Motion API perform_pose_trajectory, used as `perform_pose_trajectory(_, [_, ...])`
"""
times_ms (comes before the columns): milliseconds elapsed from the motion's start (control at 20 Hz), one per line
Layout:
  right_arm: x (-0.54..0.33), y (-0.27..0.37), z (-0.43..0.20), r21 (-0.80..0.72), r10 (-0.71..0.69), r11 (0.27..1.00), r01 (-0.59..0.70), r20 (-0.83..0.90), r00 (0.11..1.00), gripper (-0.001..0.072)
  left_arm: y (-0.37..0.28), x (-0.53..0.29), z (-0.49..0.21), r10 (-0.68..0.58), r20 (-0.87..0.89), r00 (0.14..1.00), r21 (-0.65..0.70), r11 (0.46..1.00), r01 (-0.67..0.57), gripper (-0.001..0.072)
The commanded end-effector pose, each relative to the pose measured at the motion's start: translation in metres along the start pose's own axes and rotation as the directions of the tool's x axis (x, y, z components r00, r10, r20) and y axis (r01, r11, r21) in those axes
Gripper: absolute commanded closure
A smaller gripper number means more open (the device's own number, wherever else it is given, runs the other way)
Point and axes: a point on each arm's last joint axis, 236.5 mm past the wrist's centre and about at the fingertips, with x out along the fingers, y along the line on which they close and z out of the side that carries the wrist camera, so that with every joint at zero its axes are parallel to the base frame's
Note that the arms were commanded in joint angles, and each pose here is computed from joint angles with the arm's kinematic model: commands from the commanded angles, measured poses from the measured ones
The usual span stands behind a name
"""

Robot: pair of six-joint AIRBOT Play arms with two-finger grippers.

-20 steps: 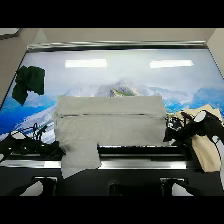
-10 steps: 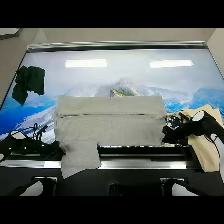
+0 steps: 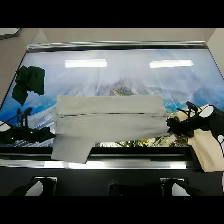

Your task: Fold the shirts.

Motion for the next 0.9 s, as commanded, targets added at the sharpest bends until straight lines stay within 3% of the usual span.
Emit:
perform_pose_trajectory(0, [-0.026, 0.027, 0.035, -0.007, 0.08, 0.997, -0.08, 0.124, 0.989, 0.0666, -0.028, -0.031, 0.036, -0.048, 0.118, 0.992, 0.031, 0.999, 0.044, 0.0681])
perform_pose_trajectory(300, [-0.052, 0.062, 0.127, -0.054, 0.13, 0.991, -0.119, 0.341, 0.931, 0.0666, -0.036, -0.059, 0.127, -0.02, 0.339, 0.941, 0.016, 1.0, 0.015, 0.0682])
perform_pose_trajectory(400, [-0.038, 0.084, 0.153, -0.088, 0.139, 0.99, -0.115, 0.374, 0.917, 0.0666, -0.04, -0.044, 0.149, -0.029, 0.323, 0.946, 0.022, 0.999, 0.023, 0.0682])
perform_pose_trajectory(600, [0.008, 0.075, 0.18, 0.038, 0.091, 0.993, -0.109, 0.33, 0.94, 0.0665, -0.033, -0.007, 0.197, -0.026, 0.29, 0.957, -0.015, 0.999, 0.032, 0.0682])
perform_pose_trajectory(850, [0.043, 0.065, 0.18, 0.087, 0.074, 0.991, -0.102, 0.273, 0.959, 0.0662, -0.013, 0.039, 0.22, -0.021, 0.212, 0.977, -0.071, 0.997, 0.037, 0.0681])
